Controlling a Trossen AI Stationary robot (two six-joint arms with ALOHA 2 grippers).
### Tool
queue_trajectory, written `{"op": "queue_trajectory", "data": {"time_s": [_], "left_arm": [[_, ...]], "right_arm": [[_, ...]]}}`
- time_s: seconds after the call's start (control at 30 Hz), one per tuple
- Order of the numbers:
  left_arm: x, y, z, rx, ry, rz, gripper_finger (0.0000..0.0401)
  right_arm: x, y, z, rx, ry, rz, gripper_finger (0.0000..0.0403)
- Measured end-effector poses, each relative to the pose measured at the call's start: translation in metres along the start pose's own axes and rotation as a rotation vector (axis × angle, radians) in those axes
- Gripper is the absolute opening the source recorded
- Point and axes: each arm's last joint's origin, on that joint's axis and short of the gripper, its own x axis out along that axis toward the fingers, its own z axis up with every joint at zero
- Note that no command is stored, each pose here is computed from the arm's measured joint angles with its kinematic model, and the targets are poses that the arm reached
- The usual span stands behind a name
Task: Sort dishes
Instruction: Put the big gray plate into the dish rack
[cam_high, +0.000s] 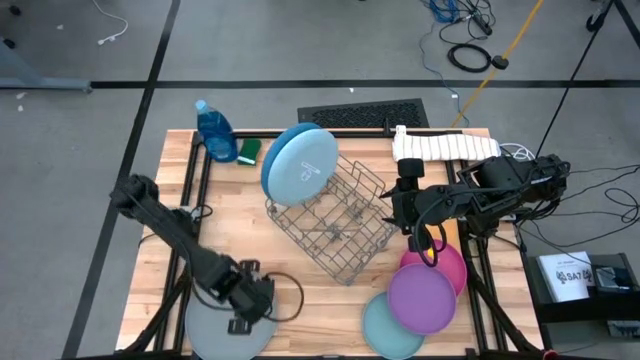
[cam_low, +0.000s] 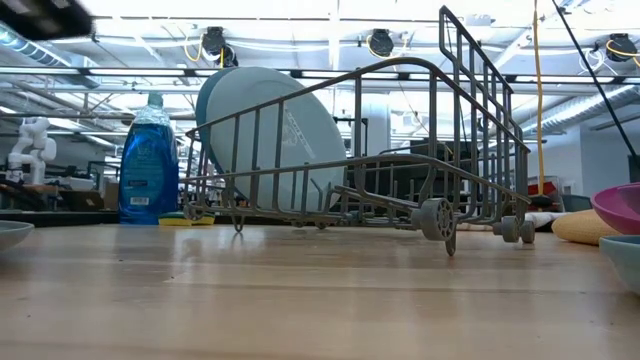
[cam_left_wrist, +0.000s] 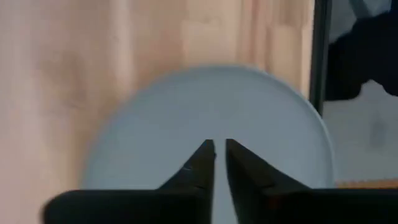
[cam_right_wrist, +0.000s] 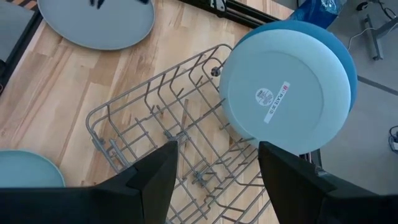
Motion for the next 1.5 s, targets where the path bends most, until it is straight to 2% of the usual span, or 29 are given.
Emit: {"op": "queue_trajectory", "data": {"time_s": [0.1,0.27,0.4,0.6,0.73,0.87,1.03,1.27,1.5], "left_arm": [[0.019,-0.016,0.002,-0.024,0.002,-0.072,0.0095],[0.038,-0.046,0.008,-0.081,-0.104,-0.215,0.0183],[0.053,-0.055,0.001,-0.195,-0.07,-0.195,0.0216],[0.078,-0.061,-0.005,-0.373,-0.019,-0.16,0.0219],[0.093,-0.062,-0.005,-0.446,-0.01,-0.146,0.0219],[0.106,-0.058,-0.006,-0.508,-0.021,-0.082,0.0219],[0.118,-0.055,-0.007,-0.555,0.007,-0.025,0.0219],[0.119,-0.035,-0.01,-0.606,0.076,0.133,0.0219],[0.117,-0.022,-0.002,-0.624,0.056,0.187,0.0197]], "right_arm": [[0.0,0.0,0.0,-0.007,0.0,0.0,0.0217],[0.0,0.0,0.0,-0.008,-0.001,0.0,0.0217],[0.0,0.0,0.0,-0.02,-0.002,0.0,0.0217],[0.0,0.0,0.003,-0.031,-0.024,0.0,0.0217],[0.0,0.0,0.003,-0.03,-0.028,0.0,0.0217],[0.0,0.0,0.003,-0.028,-0.031,0.0,0.0217],[0.0,0.0,0.003,-0.027,-0.034,0.0,0.0217],[0.0,0.0,0.004,-0.027,-0.035,0.0,0.0217],[0.0,0.0,0.004,-0.025,-0.037,-0.001,0.0217]]}}
